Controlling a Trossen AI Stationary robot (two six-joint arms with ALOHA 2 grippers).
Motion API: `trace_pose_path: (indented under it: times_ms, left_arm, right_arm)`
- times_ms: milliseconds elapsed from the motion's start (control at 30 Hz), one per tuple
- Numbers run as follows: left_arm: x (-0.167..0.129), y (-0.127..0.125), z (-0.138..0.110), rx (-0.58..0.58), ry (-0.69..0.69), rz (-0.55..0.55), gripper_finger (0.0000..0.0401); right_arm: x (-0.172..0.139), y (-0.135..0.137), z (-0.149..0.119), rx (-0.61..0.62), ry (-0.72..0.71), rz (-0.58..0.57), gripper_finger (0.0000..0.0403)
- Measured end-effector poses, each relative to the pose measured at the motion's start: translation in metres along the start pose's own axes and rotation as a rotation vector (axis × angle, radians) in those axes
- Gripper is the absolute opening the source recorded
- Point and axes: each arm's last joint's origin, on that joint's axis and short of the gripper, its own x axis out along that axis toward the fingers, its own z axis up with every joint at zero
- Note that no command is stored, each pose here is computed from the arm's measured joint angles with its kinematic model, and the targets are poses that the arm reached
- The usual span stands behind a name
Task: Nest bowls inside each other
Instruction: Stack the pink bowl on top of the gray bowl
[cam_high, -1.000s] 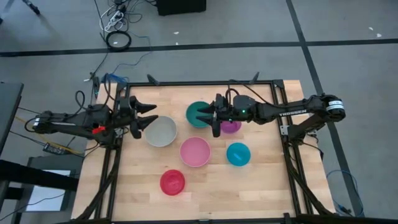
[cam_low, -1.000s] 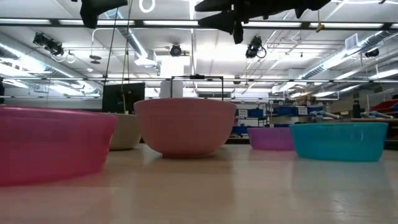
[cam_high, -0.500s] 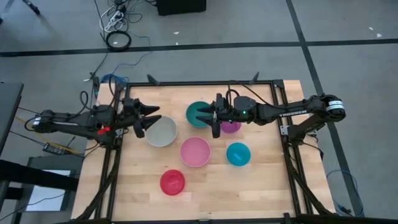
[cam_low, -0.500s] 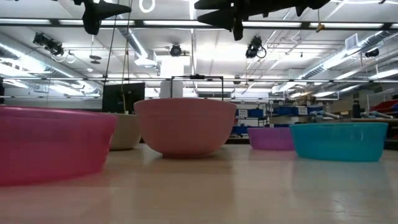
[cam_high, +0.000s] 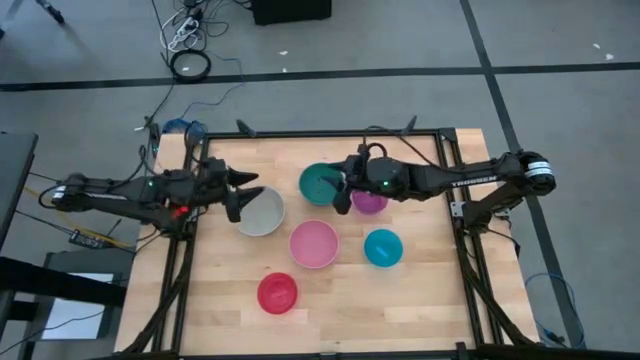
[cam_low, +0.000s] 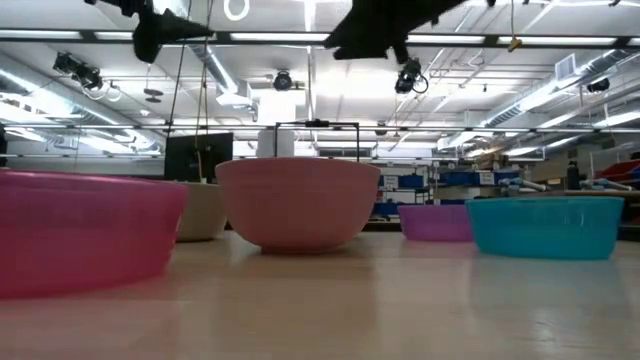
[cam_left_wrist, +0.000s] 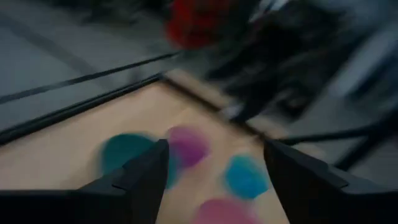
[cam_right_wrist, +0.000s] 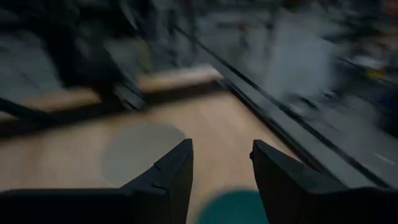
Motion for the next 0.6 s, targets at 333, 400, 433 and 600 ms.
trace_pose_path:
  times_ms: [333,400,433,600]
  left_arm:
    - [0.002,-0.006,0.007,0.284,0.537,0.255,0.0185]
    - [0.006,-0.005,0.002,0.313,0.578,0.272,0.0185]
    - [0.007,-0.005,0.000,0.318,0.590,0.277,0.0185]
    - [0.011,-0.004,-0.009,0.342,0.681,0.285,0.0192]
  right_arm:
    - [0.008,0.012,0.026,0.195,0.525,-0.029,0.0134]
    - [0.019,0.019,0.017,0.198,0.583,0.015,0.0141]
    - [0.023,0.023,0.013,0.201,0.599,0.036,0.0146]
    - [0.042,0.045,-0.015,0.213,0.715,0.056,0.0178]
